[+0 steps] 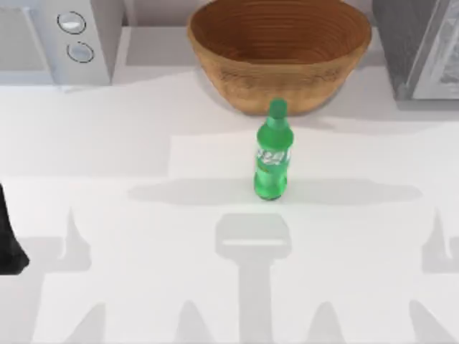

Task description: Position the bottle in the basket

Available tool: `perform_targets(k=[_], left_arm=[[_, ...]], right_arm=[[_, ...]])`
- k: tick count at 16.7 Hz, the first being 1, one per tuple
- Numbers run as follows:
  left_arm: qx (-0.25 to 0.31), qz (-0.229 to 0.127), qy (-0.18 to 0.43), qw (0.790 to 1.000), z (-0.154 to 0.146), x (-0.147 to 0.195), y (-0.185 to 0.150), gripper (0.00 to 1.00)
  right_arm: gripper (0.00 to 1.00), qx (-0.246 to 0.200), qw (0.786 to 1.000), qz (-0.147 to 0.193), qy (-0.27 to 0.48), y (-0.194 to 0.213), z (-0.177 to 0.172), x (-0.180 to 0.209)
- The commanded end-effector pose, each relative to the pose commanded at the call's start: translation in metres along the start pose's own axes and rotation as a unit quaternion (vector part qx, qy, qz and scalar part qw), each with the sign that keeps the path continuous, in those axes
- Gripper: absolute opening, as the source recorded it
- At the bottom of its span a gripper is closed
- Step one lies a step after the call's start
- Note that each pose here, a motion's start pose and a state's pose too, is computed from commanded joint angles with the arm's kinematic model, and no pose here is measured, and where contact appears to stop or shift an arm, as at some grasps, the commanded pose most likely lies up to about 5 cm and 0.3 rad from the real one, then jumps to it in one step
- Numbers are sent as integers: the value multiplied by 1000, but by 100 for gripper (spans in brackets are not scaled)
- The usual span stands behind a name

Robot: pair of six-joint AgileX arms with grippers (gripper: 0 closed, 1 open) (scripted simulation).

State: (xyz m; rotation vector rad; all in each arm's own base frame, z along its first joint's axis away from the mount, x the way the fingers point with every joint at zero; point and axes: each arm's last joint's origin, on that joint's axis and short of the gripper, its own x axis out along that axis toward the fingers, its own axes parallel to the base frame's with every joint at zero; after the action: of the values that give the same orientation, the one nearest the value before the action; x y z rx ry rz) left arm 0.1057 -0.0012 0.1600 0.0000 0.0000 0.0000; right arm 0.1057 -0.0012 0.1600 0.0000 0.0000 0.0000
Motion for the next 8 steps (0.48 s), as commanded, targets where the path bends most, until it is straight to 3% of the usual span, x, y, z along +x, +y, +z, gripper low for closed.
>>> perform_targets(k=[4, 8], left_arm=[[1, -5, 1, 1000, 2, 1, -1, 100], [3, -36, 10, 999, 11, 12, -7, 100]], right_arm=[[100, 0, 1000, 0, 0, 0, 0, 0], [100, 0, 1000, 0, 0, 0, 0, 0]])
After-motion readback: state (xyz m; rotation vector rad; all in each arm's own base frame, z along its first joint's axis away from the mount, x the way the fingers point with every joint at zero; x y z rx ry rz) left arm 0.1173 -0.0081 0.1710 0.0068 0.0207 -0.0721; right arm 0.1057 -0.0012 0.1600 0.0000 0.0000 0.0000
